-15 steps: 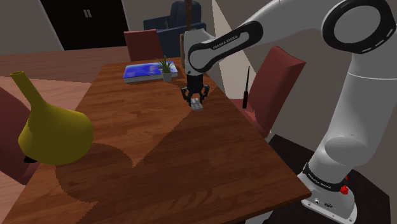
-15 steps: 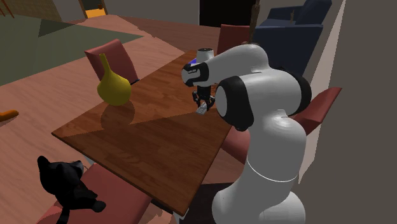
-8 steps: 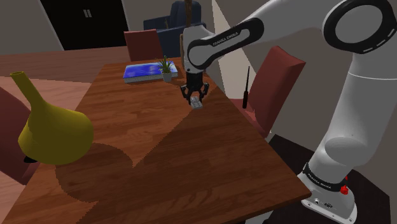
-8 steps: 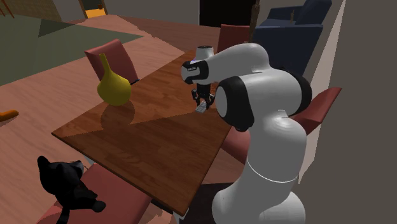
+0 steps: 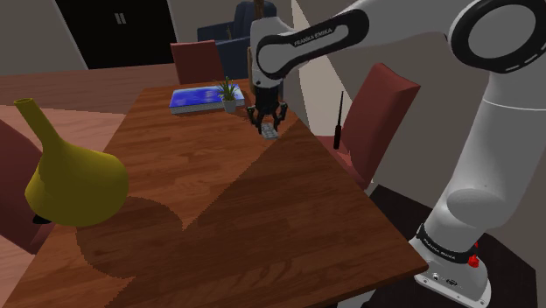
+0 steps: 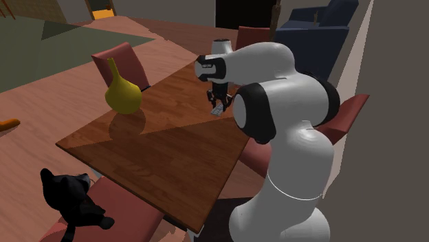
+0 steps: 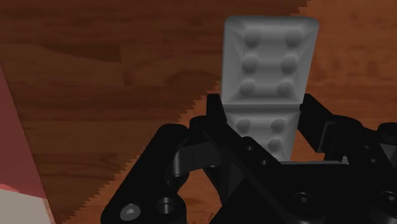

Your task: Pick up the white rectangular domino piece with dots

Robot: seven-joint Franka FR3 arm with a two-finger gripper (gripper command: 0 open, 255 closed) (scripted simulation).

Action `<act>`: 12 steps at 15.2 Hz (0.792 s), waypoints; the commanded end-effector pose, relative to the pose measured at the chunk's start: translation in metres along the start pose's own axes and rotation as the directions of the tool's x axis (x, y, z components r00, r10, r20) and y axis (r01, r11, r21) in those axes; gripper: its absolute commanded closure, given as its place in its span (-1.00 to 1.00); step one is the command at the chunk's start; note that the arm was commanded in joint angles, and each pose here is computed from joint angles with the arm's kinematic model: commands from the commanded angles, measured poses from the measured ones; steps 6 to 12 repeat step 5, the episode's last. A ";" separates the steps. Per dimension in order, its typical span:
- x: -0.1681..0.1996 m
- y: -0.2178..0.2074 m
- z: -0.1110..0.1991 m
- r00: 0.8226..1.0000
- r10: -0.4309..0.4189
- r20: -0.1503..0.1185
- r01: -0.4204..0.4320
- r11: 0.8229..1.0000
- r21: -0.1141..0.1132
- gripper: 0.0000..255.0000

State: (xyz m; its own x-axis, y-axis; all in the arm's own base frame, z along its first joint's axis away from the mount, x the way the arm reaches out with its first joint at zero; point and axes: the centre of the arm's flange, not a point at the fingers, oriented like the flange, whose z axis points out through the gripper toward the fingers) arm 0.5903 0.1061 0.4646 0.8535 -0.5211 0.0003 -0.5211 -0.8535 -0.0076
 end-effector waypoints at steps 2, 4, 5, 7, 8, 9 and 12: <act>0.000 0.000 -0.017 1.000 0.000 0.000 0.000 1.000 0.000 1.00; 0.000 0.000 -0.023 1.000 0.000 0.000 0.000 1.000 0.000 1.00; 0.000 0.000 -0.023 1.000 0.000 0.000 0.000 1.000 0.000 1.00; 0.000 0.000 -0.023 1.000 0.000 0.000 0.000 1.000 0.000 1.00; 0.000 0.000 -0.023 1.000 0.000 0.000 0.000 1.000 0.000 1.00; 0.000 0.000 -0.023 1.000 0.000 0.000 0.000 1.000 0.000 1.00; 0.000 0.000 -0.023 1.000 0.000 0.000 0.000 1.000 0.000 1.00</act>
